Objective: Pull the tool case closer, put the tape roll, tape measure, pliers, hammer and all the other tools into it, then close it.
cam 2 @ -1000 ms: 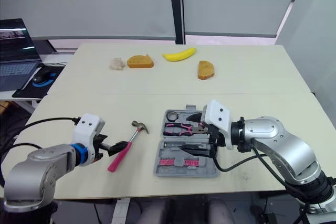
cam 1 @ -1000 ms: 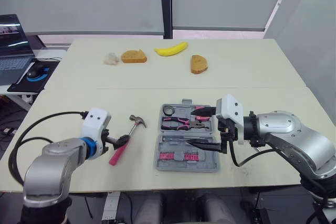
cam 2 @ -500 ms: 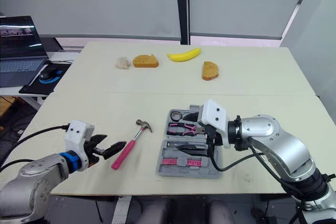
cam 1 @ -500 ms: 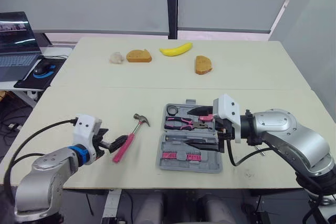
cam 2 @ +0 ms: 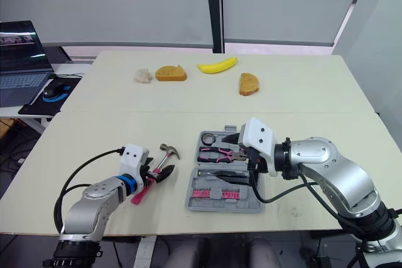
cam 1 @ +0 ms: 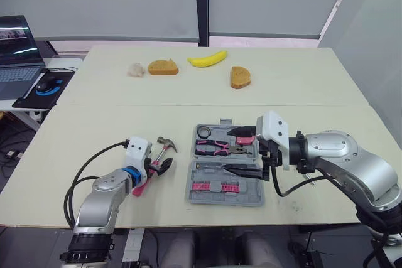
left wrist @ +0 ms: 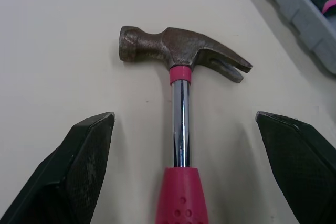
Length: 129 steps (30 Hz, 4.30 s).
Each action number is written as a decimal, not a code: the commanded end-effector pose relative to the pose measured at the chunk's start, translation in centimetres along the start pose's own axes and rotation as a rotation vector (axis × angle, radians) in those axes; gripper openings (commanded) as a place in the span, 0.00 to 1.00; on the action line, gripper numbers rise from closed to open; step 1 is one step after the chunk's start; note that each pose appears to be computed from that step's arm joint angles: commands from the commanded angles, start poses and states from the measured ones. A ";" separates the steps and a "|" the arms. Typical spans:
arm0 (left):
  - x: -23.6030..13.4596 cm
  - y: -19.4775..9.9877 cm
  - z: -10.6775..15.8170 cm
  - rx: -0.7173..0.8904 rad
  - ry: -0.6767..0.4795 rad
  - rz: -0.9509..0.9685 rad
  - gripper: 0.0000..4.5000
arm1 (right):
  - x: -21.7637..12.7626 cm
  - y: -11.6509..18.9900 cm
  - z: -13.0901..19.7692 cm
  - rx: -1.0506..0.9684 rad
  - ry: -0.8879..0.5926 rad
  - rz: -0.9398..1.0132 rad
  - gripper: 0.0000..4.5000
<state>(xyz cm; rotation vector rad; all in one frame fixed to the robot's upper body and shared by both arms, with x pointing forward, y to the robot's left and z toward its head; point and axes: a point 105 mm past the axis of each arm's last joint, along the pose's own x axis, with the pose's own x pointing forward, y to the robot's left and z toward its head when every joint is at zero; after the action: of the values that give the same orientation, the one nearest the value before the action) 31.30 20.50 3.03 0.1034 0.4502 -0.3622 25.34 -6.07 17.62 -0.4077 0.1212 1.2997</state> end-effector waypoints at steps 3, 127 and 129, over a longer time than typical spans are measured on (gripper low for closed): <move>0.8 0.0 0.5 0.018 -0.034 -0.005 0.99 | -0.6 -0.2 1.4 -0.056 -0.028 -0.022 1.00; 1.6 -16.6 2.9 0.769 0.082 -0.891 0.01 | -8.8 0.3 -5.0 0.069 0.372 -0.239 1.00; 1.4 -16.2 2.2 0.791 0.109 -0.893 0.01 | -8.8 0.3 -5.1 0.069 0.373 -0.240 1.00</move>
<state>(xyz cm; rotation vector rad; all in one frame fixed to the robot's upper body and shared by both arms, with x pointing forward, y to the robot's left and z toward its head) 28.04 4.34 4.61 0.6698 0.4061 -1.3899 23.55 -15.96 14.86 -0.5583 0.4480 0.9680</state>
